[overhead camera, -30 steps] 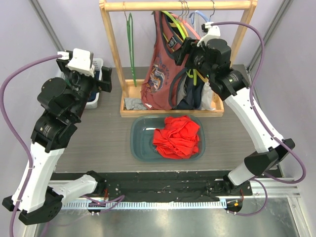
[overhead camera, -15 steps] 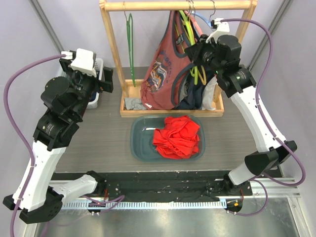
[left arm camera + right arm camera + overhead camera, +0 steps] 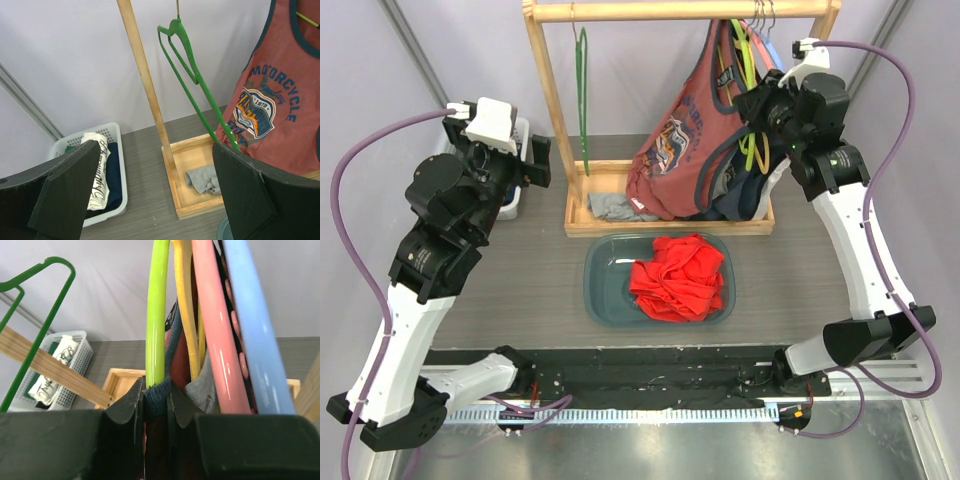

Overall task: Remove the tank top from the hanger
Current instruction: Pick up the hanger from the clothesline.

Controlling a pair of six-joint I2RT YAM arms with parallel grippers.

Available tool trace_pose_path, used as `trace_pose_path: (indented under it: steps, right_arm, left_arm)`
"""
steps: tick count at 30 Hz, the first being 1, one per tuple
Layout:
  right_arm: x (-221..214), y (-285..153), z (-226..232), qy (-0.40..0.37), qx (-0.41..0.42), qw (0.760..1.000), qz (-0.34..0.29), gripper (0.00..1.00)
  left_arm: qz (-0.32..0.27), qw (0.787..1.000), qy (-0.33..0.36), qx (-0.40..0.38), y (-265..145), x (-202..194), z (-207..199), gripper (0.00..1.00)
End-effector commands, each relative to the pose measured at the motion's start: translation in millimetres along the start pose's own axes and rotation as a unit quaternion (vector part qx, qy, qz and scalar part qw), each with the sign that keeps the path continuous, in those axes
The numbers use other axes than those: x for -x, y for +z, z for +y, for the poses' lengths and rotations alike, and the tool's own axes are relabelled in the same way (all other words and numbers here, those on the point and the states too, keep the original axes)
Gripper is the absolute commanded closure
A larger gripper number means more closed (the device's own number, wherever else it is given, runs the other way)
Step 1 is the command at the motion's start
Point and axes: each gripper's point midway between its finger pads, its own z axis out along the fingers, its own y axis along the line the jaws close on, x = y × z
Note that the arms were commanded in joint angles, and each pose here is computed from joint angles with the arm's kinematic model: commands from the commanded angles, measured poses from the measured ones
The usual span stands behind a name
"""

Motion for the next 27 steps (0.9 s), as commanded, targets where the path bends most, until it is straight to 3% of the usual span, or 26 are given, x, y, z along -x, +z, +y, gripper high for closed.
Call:
trace_pose_path:
  steps: [1,9,17,27]
  right_arm:
    - [11.9,3.4,24.1,0.009,0.068,0.997,-0.019,0.99]
    - [6.1,8.3,109.4,-0.075,0.167,0.983,-0.001,0.99]
    - [29.4,2.2,124.8,-0.084,0.170,0.981,-0.034,0.99]
    - [92.2,-49.6,155.3,-0.071,0.234,0.964,-0.108,0.99]
  left_arm:
    - [-0.034,0.999,-0.012,0.002,-4.0,20.5,4.6,0.00]
    - [-0.030,0.999,-0.011,0.002,-3.8,16.6,4.7,0.00]
    - [-0.033,0.999,-0.012,0.006,-5.4,18.0,7.0,0.00]
    - [-0.033,0.999,-0.010,0.009,-6.6,18.6,8.8,0.00]
